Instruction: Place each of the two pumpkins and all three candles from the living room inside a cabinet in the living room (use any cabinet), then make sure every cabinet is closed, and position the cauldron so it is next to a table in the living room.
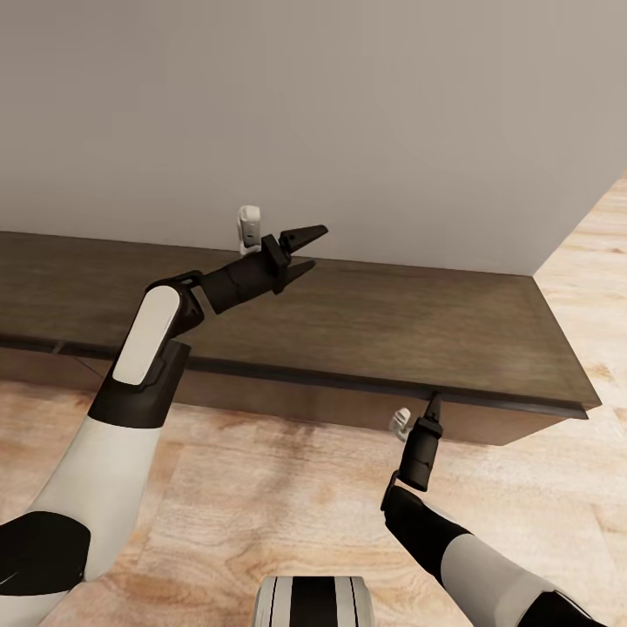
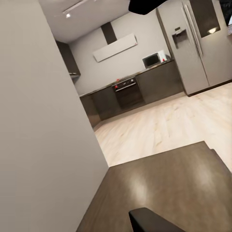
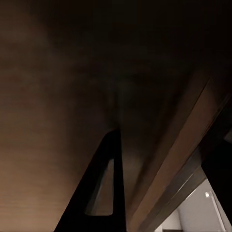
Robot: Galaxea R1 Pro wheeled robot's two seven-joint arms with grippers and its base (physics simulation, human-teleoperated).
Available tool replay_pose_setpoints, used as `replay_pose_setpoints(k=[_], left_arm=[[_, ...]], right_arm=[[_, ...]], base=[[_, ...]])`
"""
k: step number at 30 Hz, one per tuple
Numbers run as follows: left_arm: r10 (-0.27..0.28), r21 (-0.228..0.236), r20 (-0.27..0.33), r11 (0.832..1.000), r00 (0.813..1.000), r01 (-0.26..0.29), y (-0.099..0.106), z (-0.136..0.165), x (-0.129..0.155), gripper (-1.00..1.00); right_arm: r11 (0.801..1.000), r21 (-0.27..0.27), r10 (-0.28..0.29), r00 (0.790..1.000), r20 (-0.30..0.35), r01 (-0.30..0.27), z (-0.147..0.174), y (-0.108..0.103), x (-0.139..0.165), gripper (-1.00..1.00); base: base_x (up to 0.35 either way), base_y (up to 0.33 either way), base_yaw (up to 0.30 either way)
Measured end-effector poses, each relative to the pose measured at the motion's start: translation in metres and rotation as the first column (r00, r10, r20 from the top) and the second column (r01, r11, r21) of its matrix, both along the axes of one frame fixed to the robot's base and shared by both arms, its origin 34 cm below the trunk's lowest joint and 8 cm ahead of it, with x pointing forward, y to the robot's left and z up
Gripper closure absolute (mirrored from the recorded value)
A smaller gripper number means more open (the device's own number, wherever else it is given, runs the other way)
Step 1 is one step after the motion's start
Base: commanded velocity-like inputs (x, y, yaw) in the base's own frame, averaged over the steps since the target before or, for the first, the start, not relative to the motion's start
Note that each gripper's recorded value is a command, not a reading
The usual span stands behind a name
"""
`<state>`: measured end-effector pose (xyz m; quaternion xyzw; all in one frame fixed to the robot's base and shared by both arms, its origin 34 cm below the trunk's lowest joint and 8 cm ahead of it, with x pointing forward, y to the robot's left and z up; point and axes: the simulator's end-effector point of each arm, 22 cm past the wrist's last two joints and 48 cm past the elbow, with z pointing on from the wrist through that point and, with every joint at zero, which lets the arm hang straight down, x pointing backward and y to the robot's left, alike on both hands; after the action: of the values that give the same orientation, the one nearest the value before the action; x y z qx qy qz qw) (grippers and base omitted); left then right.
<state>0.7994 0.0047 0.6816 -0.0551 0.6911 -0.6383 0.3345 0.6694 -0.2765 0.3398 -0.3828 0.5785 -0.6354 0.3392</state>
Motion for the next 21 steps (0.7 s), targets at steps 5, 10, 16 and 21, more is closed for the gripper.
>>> replay_pose_setpoints(k=[5,10,16,21], left_arm=[[-0.005,0.003,0.000,1.000,1.000,0.005,-0.002,-0.001,-0.001,-1.00],[-0.005,0.003,-0.001,1.000,1.000,0.005,-0.002,-0.002,-0.001,-1.00],[-0.005,0.003,-0.002,1.000,1.000,0.005,-0.002,-0.001,-0.002,-1.00],[-0.010,0.005,-0.001,1.000,1.000,0.010,-0.004,-0.002,-0.003,-1.00]], right_arm=[[1.000,0.001,-0.002,1.000,0.005,0.002,0.001,-0.001,0.000,1.00],[1.000,0.015,-0.005,1.000,0.023,0.004,0.005,-0.003,0.000,1.00],[1.000,0.009,-0.003,0.997,0.072,0.003,0.022,-0.008,0.012,1.00],[1.000,-0.013,0.011,0.997,0.081,-0.010,0.026,-0.009,0.013,1.00]], base=[[0.000,0.000,0.000],[-0.005,0.000,0.000],[-0.100,0.000,0.000],[-0.010,0.000,0.000]])
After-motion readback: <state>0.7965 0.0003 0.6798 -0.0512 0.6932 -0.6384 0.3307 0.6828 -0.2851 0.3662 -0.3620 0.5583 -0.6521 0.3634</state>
